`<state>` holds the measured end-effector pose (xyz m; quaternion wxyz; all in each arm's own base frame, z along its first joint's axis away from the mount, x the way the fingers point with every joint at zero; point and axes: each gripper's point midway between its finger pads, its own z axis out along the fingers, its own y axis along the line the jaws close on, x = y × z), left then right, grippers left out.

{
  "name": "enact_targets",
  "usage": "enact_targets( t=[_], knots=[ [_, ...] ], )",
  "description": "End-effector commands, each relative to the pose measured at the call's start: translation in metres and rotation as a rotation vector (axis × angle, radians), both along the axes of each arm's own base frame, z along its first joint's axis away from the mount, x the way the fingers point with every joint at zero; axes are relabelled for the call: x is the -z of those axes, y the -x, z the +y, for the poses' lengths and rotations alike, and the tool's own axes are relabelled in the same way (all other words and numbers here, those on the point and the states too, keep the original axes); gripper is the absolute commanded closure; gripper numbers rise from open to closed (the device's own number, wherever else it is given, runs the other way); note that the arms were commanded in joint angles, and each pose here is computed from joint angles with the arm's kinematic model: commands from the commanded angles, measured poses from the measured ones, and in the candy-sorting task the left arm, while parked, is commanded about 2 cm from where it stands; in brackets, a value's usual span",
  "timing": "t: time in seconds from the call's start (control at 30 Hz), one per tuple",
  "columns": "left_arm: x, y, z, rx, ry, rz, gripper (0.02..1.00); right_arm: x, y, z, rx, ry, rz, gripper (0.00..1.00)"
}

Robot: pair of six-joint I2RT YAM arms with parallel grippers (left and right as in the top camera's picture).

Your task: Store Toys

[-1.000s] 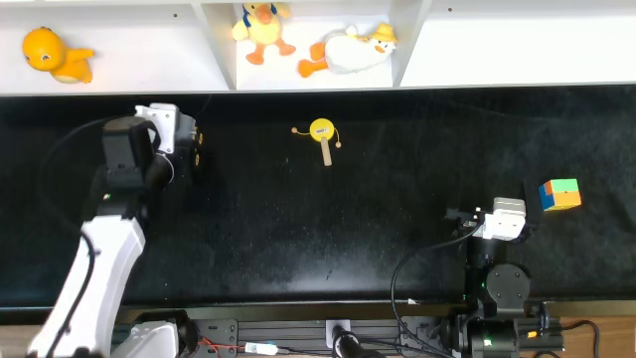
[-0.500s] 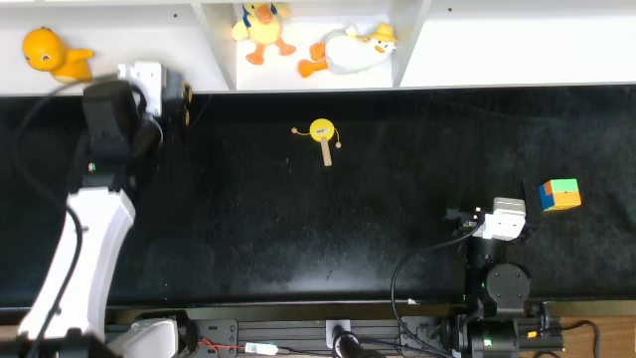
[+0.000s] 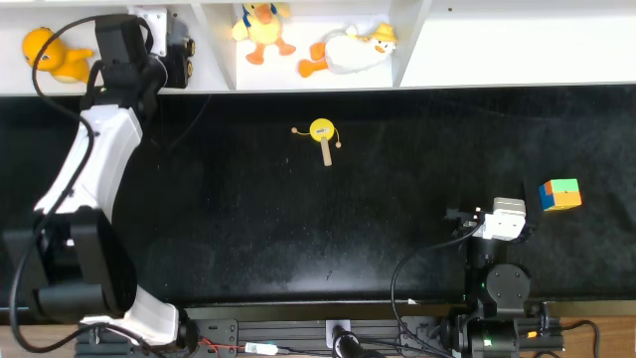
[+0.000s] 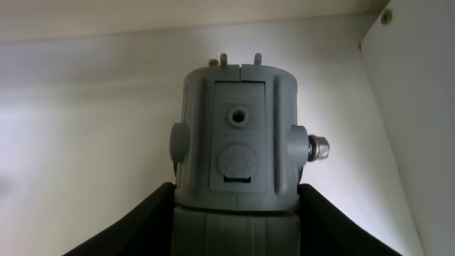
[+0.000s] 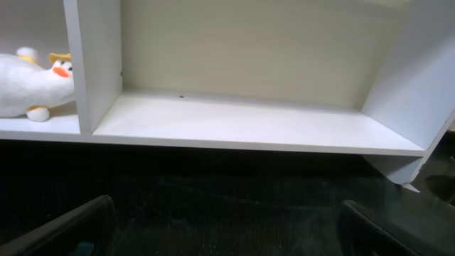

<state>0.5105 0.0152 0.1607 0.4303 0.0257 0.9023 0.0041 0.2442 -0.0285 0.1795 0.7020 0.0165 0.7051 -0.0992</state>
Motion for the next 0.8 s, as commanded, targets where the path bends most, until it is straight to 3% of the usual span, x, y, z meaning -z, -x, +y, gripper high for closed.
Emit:
enact_targets(
  t=[0.03, 0.07, 0.27, 0.47, 0.6, 0.8],
  knots=[
    [0.000, -0.005, -0.001, 0.000, 0.001, 0.001, 0.060, 0.004, -0.001, 0.000, -0.003, 0.003, 0.001, 0.005],
    [0.002, -0.004, -0.001, 0.000, 0.002, 0.011, 0.020, 0.004, -0.001, 0.000, -0.003, 0.003, 0.001, 0.005],
    [0.006, 0.029, -0.001, -0.008, -0.003, 0.098, 0.020, 0.004, -0.001, 0.000, -0.003, 0.003, 0.001, 0.005],
    [-0.002, 0.111, -0.003, -0.012, -0.013, 0.054, 0.020, 0.004, -0.001, 0.000, -0.003, 0.003, 0.001, 0.007],
    [-0.003, 0.183, 0.004, -0.058, -0.051, -0.033, 0.020, 0.004, -0.001, 0.000, -0.003, 0.003, 0.001, 0.005],
    [-0.018, 0.230, 0.005, -0.084, -0.065, -0.363, 0.023, 0.004, -0.001, 0.000, -0.003, 0.003, 0.001, 0.005]
  ],
)
